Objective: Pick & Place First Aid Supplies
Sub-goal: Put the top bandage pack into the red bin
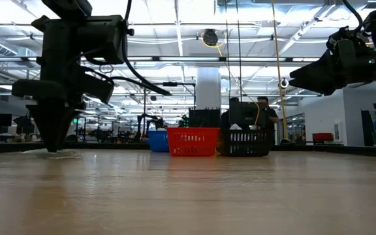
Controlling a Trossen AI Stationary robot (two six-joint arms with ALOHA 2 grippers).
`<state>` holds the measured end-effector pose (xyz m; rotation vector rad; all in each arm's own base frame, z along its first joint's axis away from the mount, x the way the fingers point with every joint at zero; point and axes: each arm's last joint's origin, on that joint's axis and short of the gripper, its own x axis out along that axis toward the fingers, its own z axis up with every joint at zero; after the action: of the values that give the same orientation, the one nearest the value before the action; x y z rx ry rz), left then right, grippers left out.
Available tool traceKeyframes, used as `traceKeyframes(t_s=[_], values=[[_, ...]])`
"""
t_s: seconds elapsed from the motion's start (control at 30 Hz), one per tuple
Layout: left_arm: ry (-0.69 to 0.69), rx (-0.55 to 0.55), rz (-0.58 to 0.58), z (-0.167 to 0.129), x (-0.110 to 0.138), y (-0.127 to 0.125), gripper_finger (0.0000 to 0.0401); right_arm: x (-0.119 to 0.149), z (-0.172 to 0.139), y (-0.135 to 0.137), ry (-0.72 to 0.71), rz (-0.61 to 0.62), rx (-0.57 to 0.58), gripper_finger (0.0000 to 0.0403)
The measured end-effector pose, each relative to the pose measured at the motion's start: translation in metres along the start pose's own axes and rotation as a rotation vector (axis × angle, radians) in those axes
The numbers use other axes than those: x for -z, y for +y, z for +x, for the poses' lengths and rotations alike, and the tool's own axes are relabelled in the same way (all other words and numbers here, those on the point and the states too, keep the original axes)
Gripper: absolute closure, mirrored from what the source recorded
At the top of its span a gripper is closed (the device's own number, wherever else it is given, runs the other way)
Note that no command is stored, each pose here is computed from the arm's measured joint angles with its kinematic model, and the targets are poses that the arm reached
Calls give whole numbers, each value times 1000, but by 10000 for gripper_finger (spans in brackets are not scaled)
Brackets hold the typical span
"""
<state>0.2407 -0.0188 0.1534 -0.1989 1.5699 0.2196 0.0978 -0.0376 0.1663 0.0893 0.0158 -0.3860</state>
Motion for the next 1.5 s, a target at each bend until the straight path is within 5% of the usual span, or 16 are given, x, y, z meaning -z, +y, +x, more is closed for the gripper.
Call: traceKeyframes(t_s=[0.27,0.63,0.93,1.17,1.5], values=[[-5,3,1,0,-1,1,393,0,0,0,0,0,0,140],[79,19,-49,-6,0,12,399,0,0,0,0,0,0,140],[5,36,-28,-31,-2,19,398,0,0,0,0,0,0,140],[24,90,-41,-31,-3,18,356,0,0,0,0,0,0,140],[32,130,9,-30,-2,17,206,0,0,0,0,0,0,140]])
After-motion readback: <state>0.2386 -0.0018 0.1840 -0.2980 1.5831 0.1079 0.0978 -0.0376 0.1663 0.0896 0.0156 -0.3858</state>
